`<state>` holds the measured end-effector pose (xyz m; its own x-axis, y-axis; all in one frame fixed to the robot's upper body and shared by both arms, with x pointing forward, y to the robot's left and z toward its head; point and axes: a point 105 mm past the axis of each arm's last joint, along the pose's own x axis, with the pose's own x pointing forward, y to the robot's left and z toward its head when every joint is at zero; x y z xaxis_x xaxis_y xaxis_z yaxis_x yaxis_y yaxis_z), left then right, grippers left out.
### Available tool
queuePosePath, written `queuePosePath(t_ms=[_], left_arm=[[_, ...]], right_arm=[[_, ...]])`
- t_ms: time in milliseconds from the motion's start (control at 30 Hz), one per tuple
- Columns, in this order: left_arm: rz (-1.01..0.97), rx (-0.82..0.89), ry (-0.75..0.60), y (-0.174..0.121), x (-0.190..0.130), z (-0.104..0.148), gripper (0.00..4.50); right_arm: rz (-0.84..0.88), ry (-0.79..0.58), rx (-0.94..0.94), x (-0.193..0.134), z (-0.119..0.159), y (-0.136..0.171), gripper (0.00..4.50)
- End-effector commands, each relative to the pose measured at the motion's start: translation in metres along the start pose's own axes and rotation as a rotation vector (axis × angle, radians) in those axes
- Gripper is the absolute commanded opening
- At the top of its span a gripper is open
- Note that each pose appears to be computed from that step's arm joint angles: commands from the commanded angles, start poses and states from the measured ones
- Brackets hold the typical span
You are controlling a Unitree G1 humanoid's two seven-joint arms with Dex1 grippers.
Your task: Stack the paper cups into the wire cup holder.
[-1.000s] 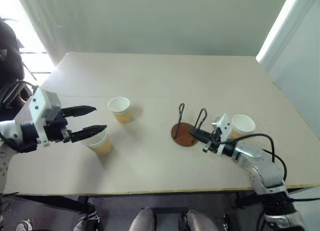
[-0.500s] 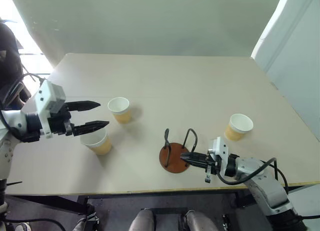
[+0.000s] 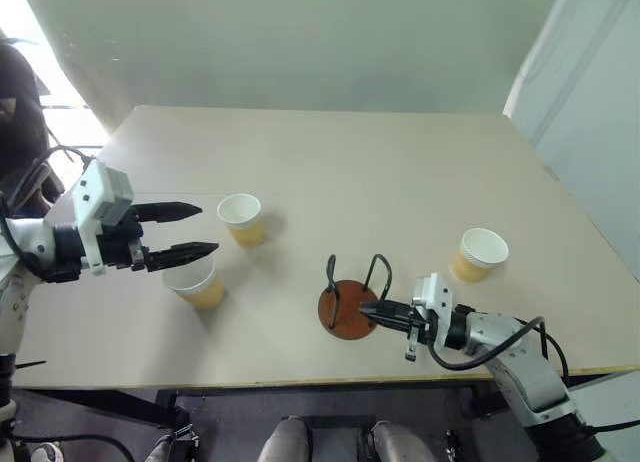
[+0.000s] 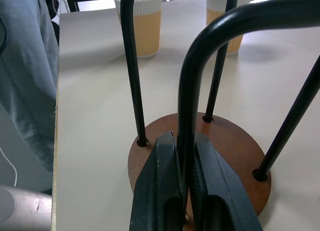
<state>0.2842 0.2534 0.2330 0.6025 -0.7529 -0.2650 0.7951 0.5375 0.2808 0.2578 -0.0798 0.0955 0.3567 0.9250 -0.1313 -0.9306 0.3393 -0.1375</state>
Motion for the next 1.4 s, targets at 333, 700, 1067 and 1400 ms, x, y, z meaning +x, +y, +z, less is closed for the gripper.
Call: queuePosePath(t_ms=[333,700,1067,1400], left_arm=[[0.015,0.055,-0.012,0.007,-0.002,0.011,3.76],[-0.001,0.057,-0.022,0.011,0.004,0.01,3.76],[-0.014,0.048,0.021,0.016,0.003,0.001,3.76],[-0.045,0.061,0.099,0.016,-0.012,-0.002,3.76]], right_arm=[[-0.03,0.032,-0.007,-0.01,0.004,-0.008,3.74],[-0.148,0.16,0.025,-0.077,0.003,-0.028,3.74],[-0.342,0.241,0.012,-0.158,0.025,-0.059,3.74],[-0.444,0.143,-0.182,-0.155,0.092,-0.1,3.74]])
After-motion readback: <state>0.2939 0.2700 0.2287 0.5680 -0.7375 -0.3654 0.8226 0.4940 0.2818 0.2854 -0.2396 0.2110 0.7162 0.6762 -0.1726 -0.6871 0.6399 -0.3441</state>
